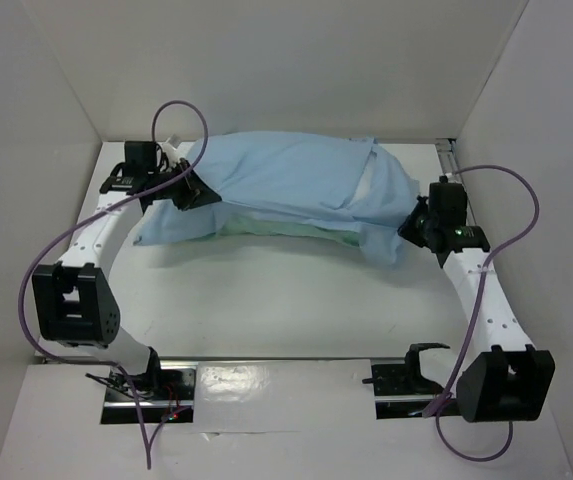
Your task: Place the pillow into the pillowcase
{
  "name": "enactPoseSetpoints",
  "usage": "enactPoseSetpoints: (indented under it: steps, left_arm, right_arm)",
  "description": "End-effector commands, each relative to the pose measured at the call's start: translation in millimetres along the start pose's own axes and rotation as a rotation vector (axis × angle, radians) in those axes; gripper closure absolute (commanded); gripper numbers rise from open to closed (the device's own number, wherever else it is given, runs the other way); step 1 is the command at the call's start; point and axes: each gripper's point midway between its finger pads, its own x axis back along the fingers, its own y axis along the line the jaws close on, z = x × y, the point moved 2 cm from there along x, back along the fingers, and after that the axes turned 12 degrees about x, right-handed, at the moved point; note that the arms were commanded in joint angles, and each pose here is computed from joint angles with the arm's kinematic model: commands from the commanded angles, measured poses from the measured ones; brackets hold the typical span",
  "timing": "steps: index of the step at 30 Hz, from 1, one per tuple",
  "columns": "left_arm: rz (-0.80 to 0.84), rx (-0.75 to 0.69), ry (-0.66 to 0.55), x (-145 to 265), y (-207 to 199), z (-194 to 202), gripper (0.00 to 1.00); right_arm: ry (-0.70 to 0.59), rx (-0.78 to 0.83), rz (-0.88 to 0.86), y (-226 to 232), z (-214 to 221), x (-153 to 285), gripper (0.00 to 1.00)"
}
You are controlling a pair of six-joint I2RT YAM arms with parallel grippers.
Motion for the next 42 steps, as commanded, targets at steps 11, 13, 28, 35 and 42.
enactPoseSetpoints:
  steps: [11,13,28,35,42]
  left_arm:
    - [-0.293,0.105,-0.412,128,72,-12,0.07]
    - [-0.454,0.265,-0.478,137,120,-7,0.07]
    - [-0.213,0.425,-0.39,78,170,-26,0.04]
    - [-0.064,0.411,-0.383,77,143,-33,1.0]
    - [-0.048,0.385,-0.445,94,129,-30,1.0]
  right_arm:
    - [0.123,-0.109,0.194,-52,39,-19,1.0]
    - [0.101,-0.111,0.17,-48,35,-20,1.0]
    - [0.122,-0.096,0.104,-38,35,-27,1.0]
    - [0.164,-0.205,0.2,-70,35,-11,0.0]
    - [0.224,-0.289,0.081,-71,71,19,0.0]
